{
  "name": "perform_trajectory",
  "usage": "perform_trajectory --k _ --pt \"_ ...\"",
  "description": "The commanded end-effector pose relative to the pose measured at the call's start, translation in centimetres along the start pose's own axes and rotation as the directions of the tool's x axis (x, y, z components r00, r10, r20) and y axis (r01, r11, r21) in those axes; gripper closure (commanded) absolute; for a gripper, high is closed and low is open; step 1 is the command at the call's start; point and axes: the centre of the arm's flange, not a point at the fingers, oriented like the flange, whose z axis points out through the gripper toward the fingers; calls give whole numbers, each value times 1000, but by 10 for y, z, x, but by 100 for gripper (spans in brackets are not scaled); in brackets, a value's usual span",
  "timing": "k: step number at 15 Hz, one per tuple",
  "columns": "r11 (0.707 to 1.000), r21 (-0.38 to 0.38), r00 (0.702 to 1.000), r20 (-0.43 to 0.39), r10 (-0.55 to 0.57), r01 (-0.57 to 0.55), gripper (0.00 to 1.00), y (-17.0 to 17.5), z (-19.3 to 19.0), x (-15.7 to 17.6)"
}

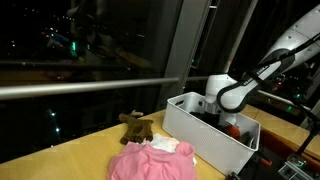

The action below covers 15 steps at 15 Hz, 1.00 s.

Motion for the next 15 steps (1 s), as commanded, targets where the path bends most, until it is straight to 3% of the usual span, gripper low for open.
perform_trajectory --k 1,10,15 --pt "999 42 1000 14 22 -23 32 15 19 -3" --pt "992 103 997 -27 71 -68 97 27 -15 -19" --pt "993 88 994 -78 80 -73 95 20 -87 -43"
